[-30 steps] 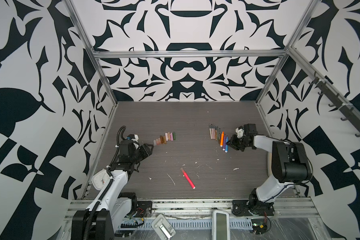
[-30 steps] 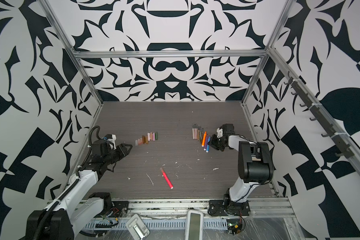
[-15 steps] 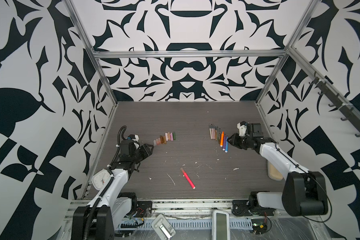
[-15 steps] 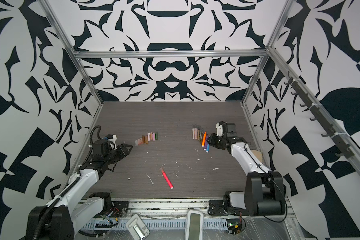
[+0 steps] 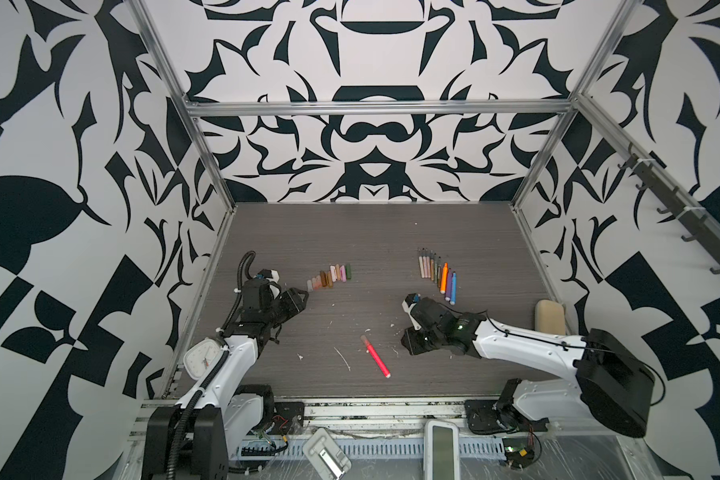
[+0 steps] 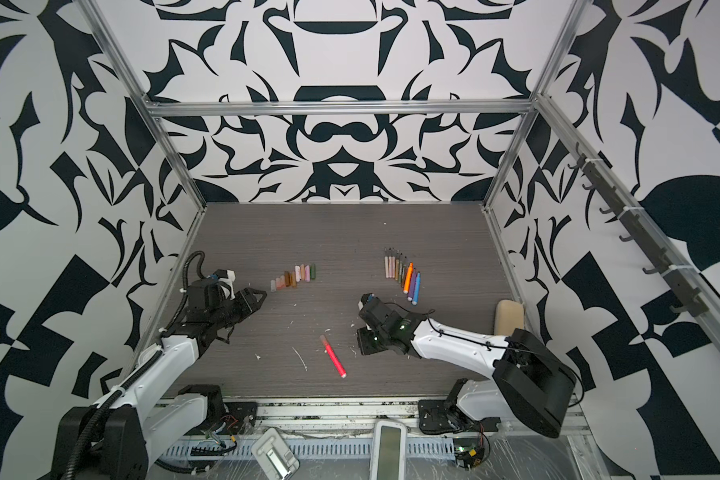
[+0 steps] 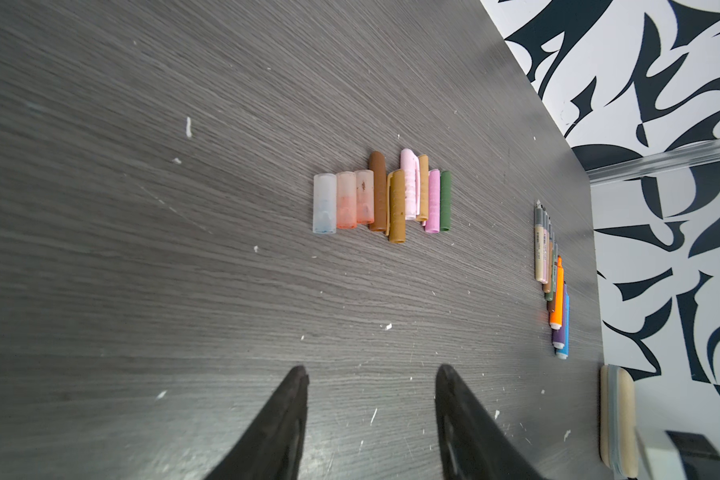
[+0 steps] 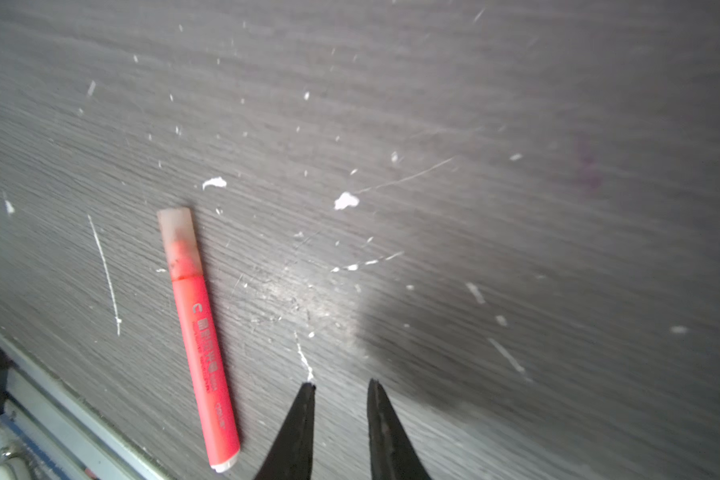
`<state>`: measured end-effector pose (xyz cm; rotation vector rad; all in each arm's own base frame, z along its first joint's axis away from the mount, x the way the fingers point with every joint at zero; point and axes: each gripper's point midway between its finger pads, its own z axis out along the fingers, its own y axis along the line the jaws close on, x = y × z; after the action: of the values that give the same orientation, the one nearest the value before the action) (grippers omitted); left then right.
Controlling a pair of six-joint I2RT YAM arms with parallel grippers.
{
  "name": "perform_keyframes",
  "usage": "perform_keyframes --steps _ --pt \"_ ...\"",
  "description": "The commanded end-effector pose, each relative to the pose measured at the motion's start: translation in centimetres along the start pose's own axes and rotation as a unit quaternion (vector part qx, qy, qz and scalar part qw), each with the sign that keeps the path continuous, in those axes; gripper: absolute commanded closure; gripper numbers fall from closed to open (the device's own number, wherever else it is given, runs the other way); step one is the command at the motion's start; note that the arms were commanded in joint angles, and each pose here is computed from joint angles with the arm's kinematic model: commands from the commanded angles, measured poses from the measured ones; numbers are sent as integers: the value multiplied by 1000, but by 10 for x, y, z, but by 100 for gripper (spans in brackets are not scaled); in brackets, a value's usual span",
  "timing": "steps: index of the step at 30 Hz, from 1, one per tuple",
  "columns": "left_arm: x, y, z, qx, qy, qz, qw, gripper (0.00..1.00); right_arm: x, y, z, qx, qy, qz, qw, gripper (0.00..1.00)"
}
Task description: Open the pen caps
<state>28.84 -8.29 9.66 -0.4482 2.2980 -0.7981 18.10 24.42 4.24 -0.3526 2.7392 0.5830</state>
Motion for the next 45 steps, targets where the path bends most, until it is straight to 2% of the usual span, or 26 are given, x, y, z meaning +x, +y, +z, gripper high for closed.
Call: perform_keyframes --steps 1,9,18,31,34,36,39,45 --pt "-10 -9 -3 10 -17 16 1000 47 -13 11 6 3 -41 17 999 75" --pt "-9 -10 -2 10 -14 18 1000 47 9 47 27 9 -35 -34 999 74" --pt "-6 -12 2 7 -4 22 1000 47 19 81 18 11 -45 -78 996 74" --pt "-6 -12 3 6 -4 25 1000 46 45 71 38 57 -32 -82 995 75" --pt "-6 -13 3 6 -3 27 1000 46 46 70 40 62 -33 -80 994 77" --pt "-5 -13 5 5 0 27 1000 46 42 71 36 64 -41 -79 994 81" --pt "-4 -13 7 3 5 27 1000 46 30 78 22 60 -61 -82 993 81" --pt "3 -25 10 8 20 38 999 48 -6 90 -20 79 -103 -127 983 81"
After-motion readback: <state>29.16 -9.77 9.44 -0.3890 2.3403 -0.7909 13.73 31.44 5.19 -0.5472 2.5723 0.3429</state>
